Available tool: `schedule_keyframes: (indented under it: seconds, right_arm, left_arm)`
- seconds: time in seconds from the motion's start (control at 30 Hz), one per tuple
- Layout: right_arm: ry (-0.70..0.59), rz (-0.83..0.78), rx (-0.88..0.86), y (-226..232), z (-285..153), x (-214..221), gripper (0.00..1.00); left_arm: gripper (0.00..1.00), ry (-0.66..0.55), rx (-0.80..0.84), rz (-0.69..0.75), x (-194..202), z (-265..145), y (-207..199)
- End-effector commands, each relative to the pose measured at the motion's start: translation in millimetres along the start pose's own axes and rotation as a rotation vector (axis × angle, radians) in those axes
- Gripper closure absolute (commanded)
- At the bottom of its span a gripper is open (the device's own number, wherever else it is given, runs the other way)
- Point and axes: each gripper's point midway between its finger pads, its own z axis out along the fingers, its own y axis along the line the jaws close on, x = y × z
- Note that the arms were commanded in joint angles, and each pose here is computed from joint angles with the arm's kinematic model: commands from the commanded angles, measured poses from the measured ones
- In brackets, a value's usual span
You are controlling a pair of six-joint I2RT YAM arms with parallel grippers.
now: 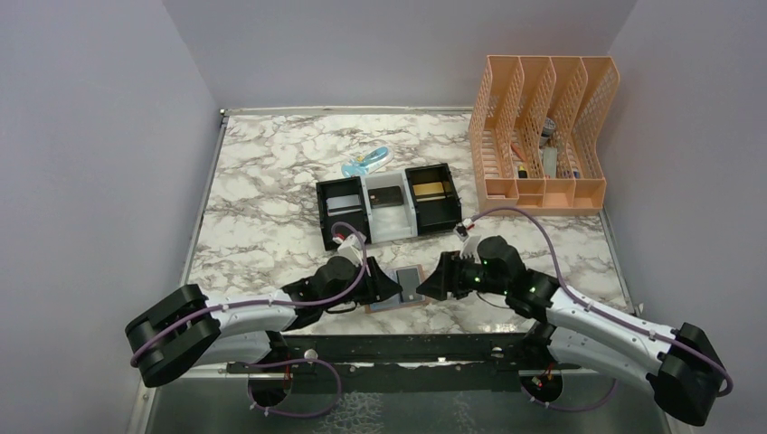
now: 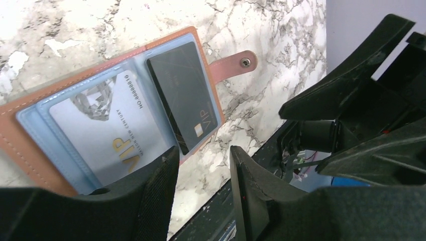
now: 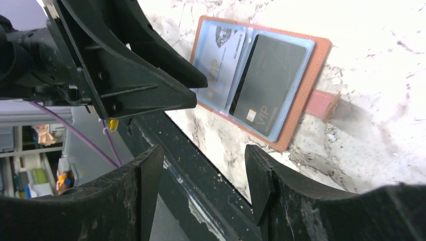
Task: Take the credit cards out of the card holder
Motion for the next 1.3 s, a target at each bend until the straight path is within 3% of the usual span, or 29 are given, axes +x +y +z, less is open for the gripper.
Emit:
schedule_keyframes:
  seconds: [0.0, 0.13, 0.3, 0.53, 0.7, 1.03, 1.27]
  right_arm:
    - [-0.129, -0.023, 0.066, -7.1, -1.2, -26.1, 0.41]
    - [-0.213, -0.026, 0.085, -16.0, 12.6, -41.4, 0.49]
    - [-0.216, -0.045, 0.078, -15.6, 31.2, -49.1, 0.63]
    - [-0.273, -0.008, 0.105, -29.3, 42.6, -53.8, 0.64]
    - [-0.174, -0.016, 0.178, -36.7, 54.6, -48.7, 0.66]
    - [-0.053, 0.037, 0.177, -48.9, 64.2, -15.5, 0.67]
    - [-0.009, 0.042, 0.315, -78.5, 60.4, -1.8, 0.71]
  left_arm:
    - [0.56, -0.052, -0.05, 0.0, -7.3, -1.9, 13.3]
    - [0.58, -0.072, -0.085, 0.021, -11.6, 2.1, 19.6]
    - [0.62, -0.093, -0.061, 0.028, -21.6, 13.6, 5.0]
    - [0.63, -0.025, -0.048, 0.068, -16.1, 32.7, -5.5]
    - [0.66, 0.028, -0.072, 0.063, -2.7, 35.5, 6.2]
    - [0.62, -0.038, -0.074, 0.144, -13.8, 26.7, 11.1]
    - [0.62, -0.022, -0.095, 0.117, -10.2, 39.9, 16.4]
